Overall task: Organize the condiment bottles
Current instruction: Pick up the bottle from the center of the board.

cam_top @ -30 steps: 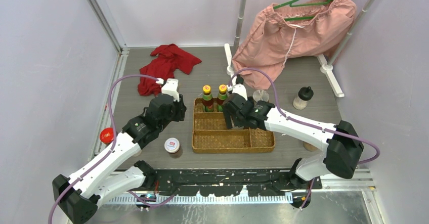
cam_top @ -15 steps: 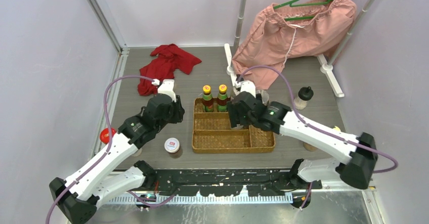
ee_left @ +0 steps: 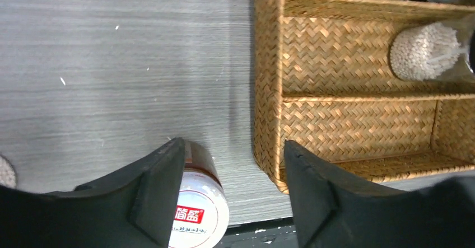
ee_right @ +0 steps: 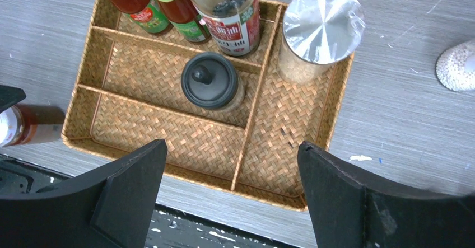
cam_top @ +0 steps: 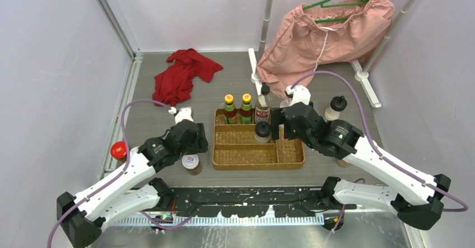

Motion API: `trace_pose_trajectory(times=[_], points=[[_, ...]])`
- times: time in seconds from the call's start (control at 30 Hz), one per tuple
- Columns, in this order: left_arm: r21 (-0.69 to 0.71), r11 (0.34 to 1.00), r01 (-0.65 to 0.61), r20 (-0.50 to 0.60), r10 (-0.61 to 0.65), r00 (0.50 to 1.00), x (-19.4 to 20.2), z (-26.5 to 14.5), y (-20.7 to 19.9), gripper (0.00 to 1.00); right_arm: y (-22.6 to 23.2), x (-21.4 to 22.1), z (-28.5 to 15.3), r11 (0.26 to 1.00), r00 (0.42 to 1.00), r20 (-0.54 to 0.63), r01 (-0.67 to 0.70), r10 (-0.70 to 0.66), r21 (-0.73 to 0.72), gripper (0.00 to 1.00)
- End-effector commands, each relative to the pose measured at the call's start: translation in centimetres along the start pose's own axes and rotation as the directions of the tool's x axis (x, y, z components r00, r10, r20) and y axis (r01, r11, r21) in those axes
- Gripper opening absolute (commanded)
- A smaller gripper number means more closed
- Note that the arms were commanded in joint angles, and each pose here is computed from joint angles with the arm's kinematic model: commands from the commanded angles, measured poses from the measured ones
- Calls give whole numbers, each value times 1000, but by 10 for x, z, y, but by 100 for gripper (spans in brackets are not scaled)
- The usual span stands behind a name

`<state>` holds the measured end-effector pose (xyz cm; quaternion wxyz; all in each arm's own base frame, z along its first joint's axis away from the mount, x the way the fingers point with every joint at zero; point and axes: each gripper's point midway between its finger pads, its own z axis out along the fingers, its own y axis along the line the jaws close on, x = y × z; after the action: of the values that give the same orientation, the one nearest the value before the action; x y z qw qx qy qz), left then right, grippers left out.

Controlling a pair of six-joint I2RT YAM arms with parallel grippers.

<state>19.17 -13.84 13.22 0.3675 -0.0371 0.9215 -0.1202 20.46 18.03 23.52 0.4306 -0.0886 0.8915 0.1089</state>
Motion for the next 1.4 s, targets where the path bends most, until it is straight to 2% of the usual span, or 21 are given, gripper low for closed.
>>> trace_pose_trajectory(times=[0.0, 0.13, 0.2, 0.33, 0.53, 0.93, 1.07, 1.37], points=[[-71, 994, 80, 46, -77, 996, -5, 0, 12, 69, -11, 6, -11, 1000, 999, 16, -29, 29, 4, 92], [-130, 988, 88, 39, -84, 996, -1, 0, 23, 70, -16, 11, -17, 999, 999, 22, -38, 38, -4, 92], [-147, 984, 100, 24, -97, 995, 6, 0, 27, 89, -18, 13, -20, 999, 999, 25, -40, 40, -9, 92], [-165, 980, 112, -41, -120, 992, 25, -3, 33, 90, -21, 15, -23, 999, 999, 27, -40, 41, -12, 92], [-217, 965, 148, -69, -166, 984, 37, -20, 49, 88, -24, 21, -24, 999, 998, 33, -47, 48, -21, 92], [-255, 959, 120, -139, -160, 977, 55, -22, 43, 88, -29, 29, -24, 997, 997, 42, -69, 71, -27, 92], [-261, 959, 107, -126, -144, 982, 54, -19, 39, 82, -30, 32, -24, 997, 996, 42, -72, 73, -27, 92], [-276, 959, 59, -141, -101, 985, 56, -10, 29, 60, -32, 32, -25, 997, 996, 50, -76, 77, -28, 91]])
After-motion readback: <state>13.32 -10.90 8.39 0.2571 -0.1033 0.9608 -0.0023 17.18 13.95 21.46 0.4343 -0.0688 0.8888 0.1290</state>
